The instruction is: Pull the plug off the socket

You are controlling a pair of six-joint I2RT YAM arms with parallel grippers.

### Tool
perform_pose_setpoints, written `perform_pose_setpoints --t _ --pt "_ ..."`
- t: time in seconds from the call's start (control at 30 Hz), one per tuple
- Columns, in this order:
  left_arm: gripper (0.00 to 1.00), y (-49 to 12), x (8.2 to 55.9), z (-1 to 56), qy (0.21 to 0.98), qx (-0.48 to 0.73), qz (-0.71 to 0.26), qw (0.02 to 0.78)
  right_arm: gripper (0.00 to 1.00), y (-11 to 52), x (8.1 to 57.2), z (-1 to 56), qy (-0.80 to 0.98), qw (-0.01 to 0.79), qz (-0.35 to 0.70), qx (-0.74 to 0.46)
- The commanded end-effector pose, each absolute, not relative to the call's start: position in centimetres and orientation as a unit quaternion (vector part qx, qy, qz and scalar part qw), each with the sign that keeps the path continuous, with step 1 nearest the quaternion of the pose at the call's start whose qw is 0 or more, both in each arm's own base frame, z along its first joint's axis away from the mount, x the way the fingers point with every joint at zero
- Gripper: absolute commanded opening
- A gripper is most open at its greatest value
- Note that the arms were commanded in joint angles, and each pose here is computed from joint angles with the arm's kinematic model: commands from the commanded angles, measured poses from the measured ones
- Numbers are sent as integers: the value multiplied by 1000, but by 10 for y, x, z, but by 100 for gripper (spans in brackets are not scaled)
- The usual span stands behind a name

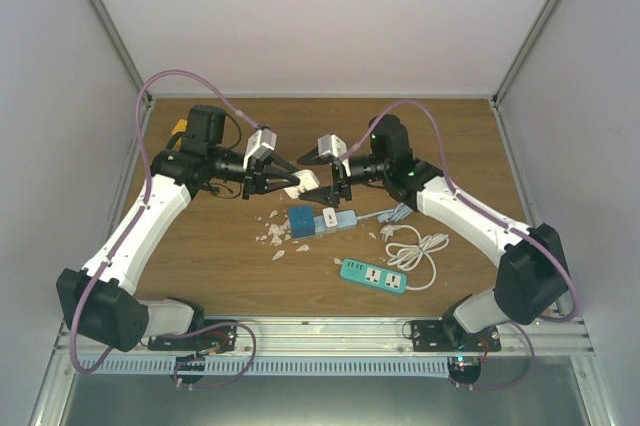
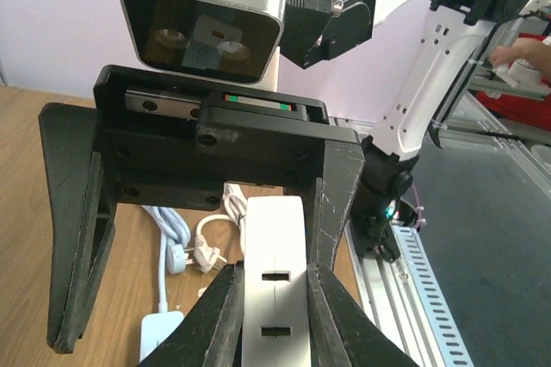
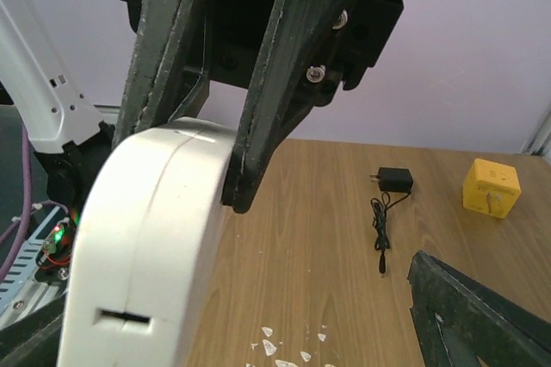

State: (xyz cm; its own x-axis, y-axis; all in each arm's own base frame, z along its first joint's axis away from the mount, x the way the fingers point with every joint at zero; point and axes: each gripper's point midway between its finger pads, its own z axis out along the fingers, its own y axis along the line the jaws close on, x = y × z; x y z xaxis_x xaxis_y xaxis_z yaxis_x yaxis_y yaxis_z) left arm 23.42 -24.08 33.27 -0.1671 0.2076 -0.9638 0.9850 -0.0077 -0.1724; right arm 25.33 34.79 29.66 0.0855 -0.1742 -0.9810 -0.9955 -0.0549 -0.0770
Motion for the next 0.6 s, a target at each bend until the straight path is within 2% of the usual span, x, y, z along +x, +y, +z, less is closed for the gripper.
perform_pose_setpoints --t 0.0,0.57 --pt "0 -242 204 336 559 528 -520 372 83 350 276 293 528 480 412 -566" --pt "0 -242 187 316 555 569 -476 376 82 352 298 316 535 494 417 -544"
